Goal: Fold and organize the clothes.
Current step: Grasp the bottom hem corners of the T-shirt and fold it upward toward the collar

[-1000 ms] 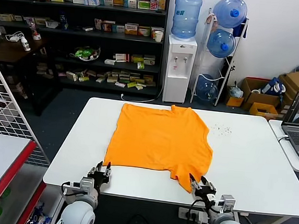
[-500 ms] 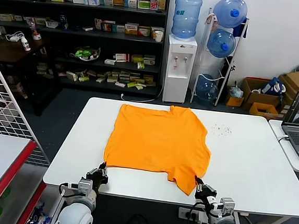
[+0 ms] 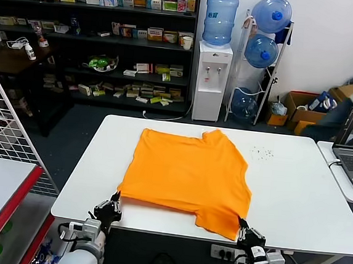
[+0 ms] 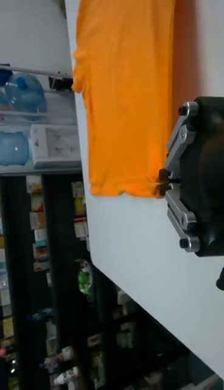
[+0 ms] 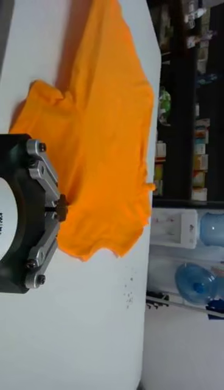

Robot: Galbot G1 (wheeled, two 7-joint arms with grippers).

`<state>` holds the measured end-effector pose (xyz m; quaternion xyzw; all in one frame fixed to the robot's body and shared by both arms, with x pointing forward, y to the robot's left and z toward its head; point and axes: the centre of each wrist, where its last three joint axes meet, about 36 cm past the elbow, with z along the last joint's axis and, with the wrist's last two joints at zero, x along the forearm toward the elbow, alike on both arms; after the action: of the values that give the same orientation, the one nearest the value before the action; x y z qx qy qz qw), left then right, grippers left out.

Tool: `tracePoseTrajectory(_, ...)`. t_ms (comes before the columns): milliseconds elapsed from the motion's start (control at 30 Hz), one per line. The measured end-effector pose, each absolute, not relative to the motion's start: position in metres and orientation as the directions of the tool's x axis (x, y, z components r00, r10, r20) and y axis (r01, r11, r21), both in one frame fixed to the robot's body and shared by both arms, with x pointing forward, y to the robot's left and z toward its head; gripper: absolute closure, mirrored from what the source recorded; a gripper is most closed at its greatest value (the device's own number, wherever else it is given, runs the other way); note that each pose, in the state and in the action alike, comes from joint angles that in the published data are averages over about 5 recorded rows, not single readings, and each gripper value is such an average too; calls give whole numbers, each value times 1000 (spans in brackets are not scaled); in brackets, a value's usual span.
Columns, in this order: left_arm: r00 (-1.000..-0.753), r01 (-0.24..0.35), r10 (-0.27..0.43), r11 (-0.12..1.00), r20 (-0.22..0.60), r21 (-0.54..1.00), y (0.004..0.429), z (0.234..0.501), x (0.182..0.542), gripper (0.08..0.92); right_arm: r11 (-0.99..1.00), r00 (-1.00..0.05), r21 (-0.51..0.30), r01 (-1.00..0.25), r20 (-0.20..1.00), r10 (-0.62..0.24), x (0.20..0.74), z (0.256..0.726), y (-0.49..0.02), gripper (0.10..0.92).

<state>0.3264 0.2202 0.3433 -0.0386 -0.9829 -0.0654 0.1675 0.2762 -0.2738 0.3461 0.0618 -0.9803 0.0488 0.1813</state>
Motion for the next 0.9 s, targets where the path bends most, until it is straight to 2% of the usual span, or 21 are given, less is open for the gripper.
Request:
tracePoseTrajectory(167,-950,109,63,985,306,135,215,346,317,907,983,-939,-102,-150,325,-109,276,350,-275,899)
tracePoseTrajectory(333,-961,107,66,984,267,143,208,344,323,907,984,-952,-110,-143,286,-107,290,345,-280,899)
tracePoseTrajectory(533,-968,97,58,984,244,153,205,334,344,907,988,-962,-105,-117,259,-86,321,335,-286,899)
tracePoseTrajectory(900,-966,103,50,975,254,199,213,318,392,907,992,-967,-97,-82,248,-56,381,332,-300,899)
